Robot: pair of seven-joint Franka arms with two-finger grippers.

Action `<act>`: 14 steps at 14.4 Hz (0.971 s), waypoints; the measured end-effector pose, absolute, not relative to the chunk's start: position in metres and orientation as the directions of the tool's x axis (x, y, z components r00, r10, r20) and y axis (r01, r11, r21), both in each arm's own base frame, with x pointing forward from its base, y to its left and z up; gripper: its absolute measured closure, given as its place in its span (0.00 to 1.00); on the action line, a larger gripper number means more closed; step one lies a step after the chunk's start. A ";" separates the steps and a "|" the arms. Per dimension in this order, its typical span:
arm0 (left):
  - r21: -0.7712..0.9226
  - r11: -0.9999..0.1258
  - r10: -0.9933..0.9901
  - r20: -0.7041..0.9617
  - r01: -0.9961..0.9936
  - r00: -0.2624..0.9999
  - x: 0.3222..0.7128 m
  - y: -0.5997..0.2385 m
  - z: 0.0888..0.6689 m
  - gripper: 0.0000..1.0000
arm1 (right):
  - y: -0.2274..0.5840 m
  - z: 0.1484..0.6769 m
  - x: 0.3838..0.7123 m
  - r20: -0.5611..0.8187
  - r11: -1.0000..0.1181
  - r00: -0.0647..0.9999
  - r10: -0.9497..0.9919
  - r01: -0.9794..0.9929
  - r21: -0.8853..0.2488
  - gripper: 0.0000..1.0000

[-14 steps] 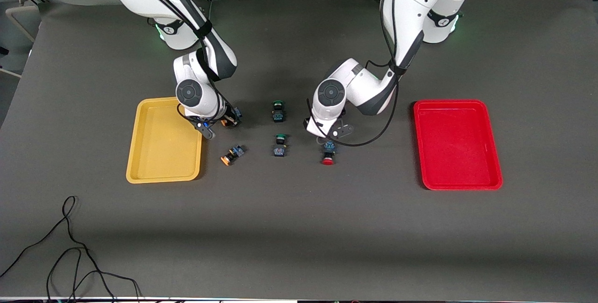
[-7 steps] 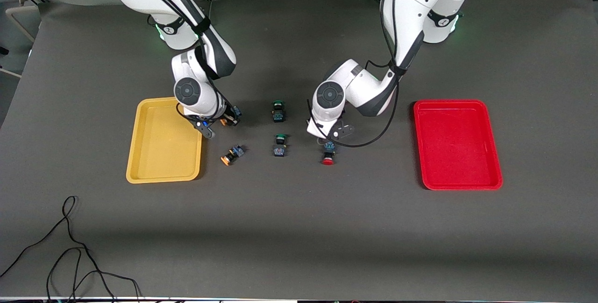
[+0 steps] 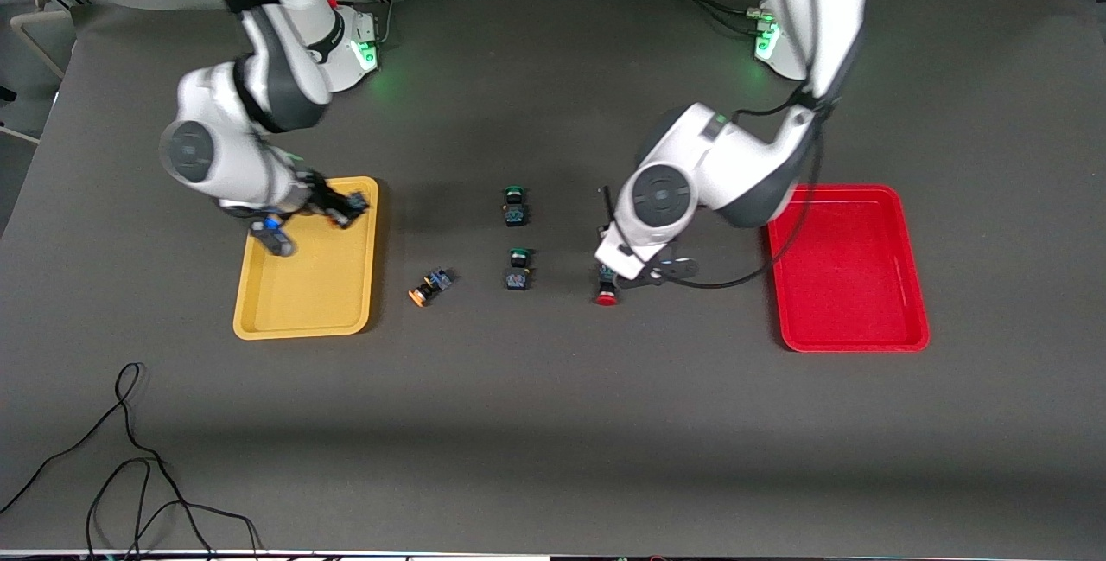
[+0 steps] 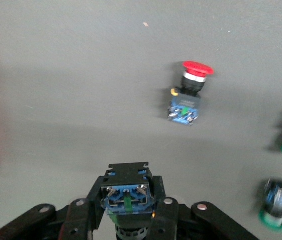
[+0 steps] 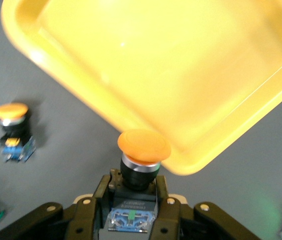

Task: Place red and yellow buttons in trays
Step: 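Drop the orange button with the right gripper while the left gripper drops red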

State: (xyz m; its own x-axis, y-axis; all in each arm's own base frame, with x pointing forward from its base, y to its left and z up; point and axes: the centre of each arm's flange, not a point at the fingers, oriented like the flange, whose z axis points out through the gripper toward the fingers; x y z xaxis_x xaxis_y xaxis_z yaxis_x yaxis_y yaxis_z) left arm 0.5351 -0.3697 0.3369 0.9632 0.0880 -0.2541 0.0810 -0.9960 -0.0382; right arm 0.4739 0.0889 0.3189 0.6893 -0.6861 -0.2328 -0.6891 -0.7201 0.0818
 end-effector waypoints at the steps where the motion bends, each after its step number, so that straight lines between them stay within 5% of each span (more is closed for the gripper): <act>1: -0.030 -0.999 0.042 -0.267 0.035 0.963 0.542 -0.346 0.352 0.59 | 0.070 0.315 0.473 -0.240 -0.729 0.696 -0.677 -0.680 0.081 0.61; 8: -0.020 -0.996 -0.080 -0.339 -0.092 0.937 0.571 -0.120 0.347 0.59 | 0.011 0.233 0.439 -0.206 -0.761 0.735 -0.646 -0.642 0.096 0.61; 14: -0.017 -0.994 -0.103 -0.274 -0.112 0.956 0.567 -0.039 0.249 0.59 | -0.009 0.206 0.435 -0.206 -0.774 0.747 -0.631 -0.624 0.108 0.61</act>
